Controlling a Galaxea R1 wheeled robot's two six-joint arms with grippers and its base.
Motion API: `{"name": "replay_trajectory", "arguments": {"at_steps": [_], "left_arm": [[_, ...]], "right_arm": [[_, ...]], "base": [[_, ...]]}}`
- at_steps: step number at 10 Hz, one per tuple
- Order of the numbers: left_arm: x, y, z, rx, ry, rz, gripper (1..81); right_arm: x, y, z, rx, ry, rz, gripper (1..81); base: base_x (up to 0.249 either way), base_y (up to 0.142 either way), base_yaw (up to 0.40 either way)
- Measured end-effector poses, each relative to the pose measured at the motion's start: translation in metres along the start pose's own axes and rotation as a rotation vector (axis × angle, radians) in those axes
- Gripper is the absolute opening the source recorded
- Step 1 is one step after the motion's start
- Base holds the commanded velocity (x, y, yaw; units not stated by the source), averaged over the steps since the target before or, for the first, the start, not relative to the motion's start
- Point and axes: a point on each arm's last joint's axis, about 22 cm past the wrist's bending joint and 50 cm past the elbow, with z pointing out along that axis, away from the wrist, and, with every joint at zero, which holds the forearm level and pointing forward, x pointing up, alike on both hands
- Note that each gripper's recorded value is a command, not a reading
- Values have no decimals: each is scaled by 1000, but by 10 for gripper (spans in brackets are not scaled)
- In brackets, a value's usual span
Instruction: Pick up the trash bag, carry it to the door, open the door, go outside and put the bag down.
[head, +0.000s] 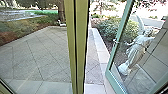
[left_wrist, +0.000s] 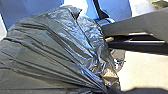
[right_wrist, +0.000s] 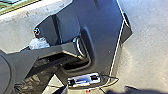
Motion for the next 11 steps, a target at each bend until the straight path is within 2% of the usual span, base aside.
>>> {"name": "replay_trajectory", "arguments": {"at_steps": [1,2,4,6,9,11], "left_arm": [[13,-4,-3,10,30,13,10],[20,-6,-5,18,56,13,10],[17,-5,-7,21,90,-23,10],[8,-1,-5,17,104,-54,10],[18,-3,-5,23,116,-49,10],[39,-13,-9,51,148,-33,10]], "right_arm": [[5,-4,12,0,26,-12,811],[4,-9,23,1,30,-28,811],[3,-27,38,17,3,-74,811],[22,-26,37,9,10,-111,811],[17,-24,43,-2,5,-104,811],[16,-38,60,1,17,-111,811]], "base": [[0,0,0],[0,0,0],[0,0,0],[0,0,0],[0,0,0],[0,0,0]]}}
